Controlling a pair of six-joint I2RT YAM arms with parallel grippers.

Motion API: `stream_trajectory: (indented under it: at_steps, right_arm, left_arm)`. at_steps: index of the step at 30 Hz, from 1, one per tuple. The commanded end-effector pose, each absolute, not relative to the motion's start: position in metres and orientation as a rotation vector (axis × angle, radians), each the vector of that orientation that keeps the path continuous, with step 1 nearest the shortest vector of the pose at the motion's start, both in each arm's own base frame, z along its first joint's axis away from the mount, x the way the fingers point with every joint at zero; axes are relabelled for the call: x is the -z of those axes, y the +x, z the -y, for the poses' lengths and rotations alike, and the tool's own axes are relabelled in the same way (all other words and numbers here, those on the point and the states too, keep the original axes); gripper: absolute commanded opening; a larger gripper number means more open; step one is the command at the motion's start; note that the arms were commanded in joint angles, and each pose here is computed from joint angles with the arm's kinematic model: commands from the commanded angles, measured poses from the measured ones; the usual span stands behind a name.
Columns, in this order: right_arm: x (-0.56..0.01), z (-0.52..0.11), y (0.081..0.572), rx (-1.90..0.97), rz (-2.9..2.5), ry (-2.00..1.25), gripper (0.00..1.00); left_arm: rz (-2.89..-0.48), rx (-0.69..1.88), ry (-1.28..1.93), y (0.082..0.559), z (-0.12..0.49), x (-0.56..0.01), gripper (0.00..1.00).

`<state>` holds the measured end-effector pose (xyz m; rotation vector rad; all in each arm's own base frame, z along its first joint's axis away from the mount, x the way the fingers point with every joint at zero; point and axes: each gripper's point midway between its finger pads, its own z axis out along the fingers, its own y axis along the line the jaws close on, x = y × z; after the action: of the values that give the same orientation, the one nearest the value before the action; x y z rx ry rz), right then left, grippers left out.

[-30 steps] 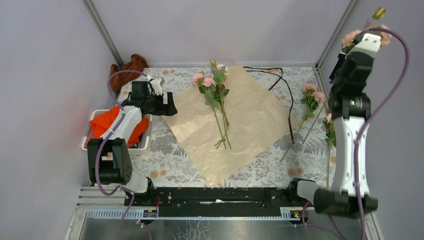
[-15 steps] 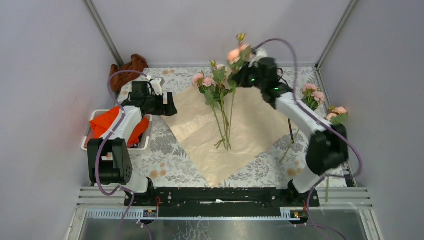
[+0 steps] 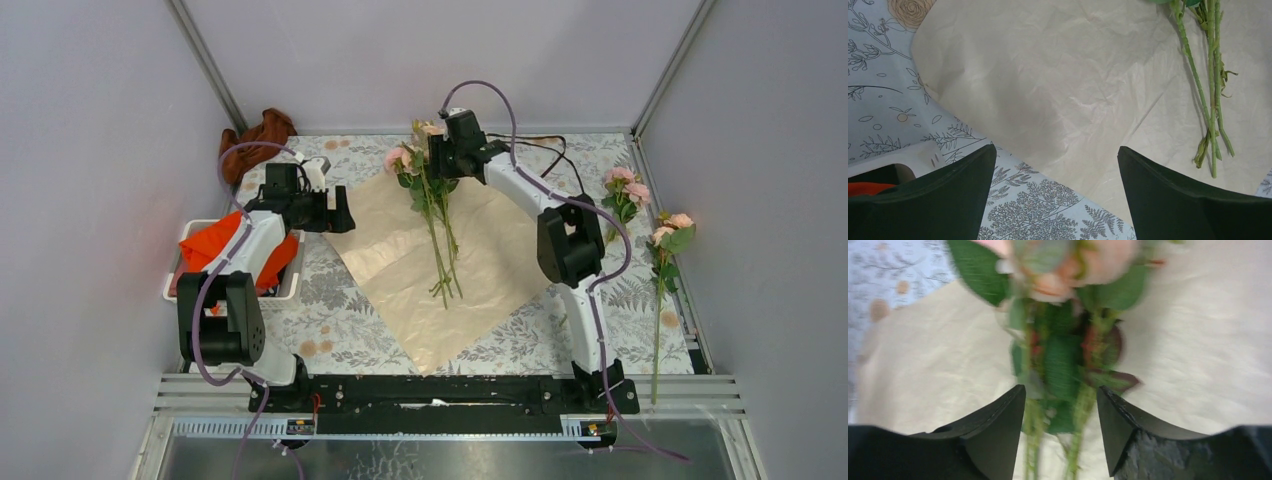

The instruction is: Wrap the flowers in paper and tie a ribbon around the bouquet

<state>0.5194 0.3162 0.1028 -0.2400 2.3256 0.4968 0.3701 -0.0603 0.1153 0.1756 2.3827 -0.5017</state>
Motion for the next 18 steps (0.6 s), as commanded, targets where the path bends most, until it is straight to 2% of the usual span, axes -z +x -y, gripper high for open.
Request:
stream_trajectory:
  at_steps: [1,4,5,6,7,9,12,18]
  right_arm:
    - [-0.206,-0.225,0.524,-0.164,-2.173,-0.195,0.66]
    - [-0.224,-0.113,0.504,0.103,-2.155,0.025,0.76]
    - [-0.216,-0.069,0.491,0.207,-2.173,0.124,0.84]
    - [-0.208,-0.023,0.473,0.323,-2.184,0.241,0.97]
    - [-0.195,0.022,0.453,0.433,-2.201,0.361,0.99]
    - [-0.162,0.099,0.409,0.588,-2.257,0.59,1.0]
    - [-0.117,0.169,0.351,0.749,-2.312,0.822,1.0]
    - [-0.057,0.211,0.315,0.837,-2.367,0.974,1.0]
  left_arm:
    - [-2.38,0.496,0.185,0.374,0.059,-0.111,0.99]
    - [-2.376,0.498,0.189,0.373,0.059,-0.113,0.99]
    - [-2.374,0.498,0.19,0.373,0.059,-0.114,0.99]
    - [-2.37,0.5,0.19,0.374,0.059,-0.115,0.99]
    - [-2.367,0.498,0.19,0.374,0.059,-0.116,0.99]
    - [-2.36,0.501,0.193,0.374,0.06,-0.118,0.99]
    - [-2.361,0.499,0.192,0.374,0.059,-0.118,0.99]
    - [-2.364,0.514,0.187,0.373,0.062,-0.119,0.99]
